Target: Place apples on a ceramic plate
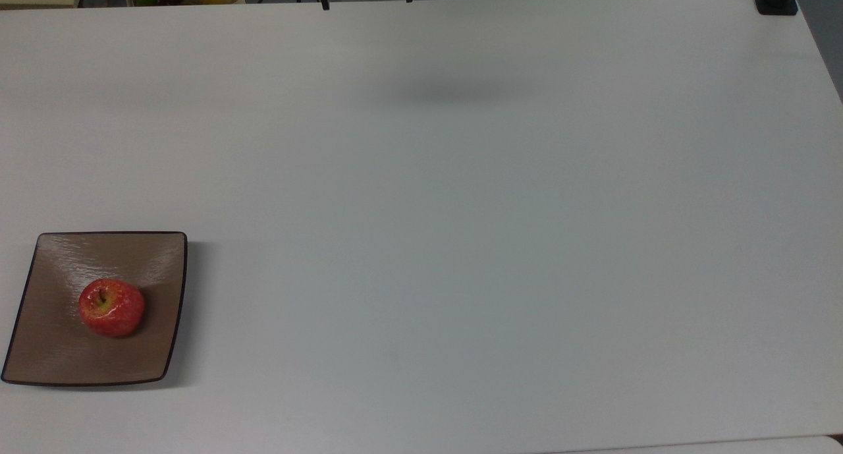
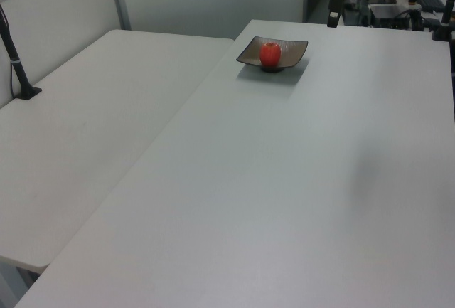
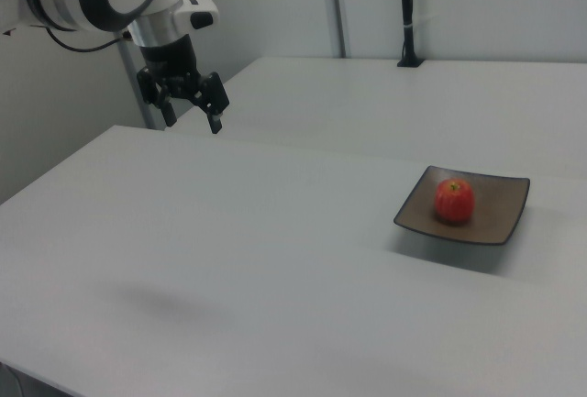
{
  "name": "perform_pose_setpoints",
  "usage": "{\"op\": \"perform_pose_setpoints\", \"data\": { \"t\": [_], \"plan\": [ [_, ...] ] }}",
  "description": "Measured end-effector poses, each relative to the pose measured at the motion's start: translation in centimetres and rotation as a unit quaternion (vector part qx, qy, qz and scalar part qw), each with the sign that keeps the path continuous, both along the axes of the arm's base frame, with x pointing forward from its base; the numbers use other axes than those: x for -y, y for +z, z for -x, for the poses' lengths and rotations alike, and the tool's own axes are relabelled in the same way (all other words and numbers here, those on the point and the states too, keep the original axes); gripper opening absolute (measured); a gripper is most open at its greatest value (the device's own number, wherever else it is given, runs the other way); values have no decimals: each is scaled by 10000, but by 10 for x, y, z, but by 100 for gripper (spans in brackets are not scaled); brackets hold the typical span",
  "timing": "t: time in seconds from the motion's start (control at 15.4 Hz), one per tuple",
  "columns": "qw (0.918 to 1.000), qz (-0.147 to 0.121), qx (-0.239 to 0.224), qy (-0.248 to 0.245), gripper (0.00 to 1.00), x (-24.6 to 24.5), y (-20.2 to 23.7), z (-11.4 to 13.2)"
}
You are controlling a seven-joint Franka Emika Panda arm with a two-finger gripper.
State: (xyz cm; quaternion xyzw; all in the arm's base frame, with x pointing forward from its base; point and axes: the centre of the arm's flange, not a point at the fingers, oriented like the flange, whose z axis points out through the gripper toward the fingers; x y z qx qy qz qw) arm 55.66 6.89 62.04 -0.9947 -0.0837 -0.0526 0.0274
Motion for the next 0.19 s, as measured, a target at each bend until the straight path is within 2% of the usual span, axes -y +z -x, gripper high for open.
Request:
{"op": "perform_pose_setpoints", "data": {
  "t": [0.19],
  "plan": [
    [10000, 0, -24, 62, 100, 0, -3, -2]
  ]
}}
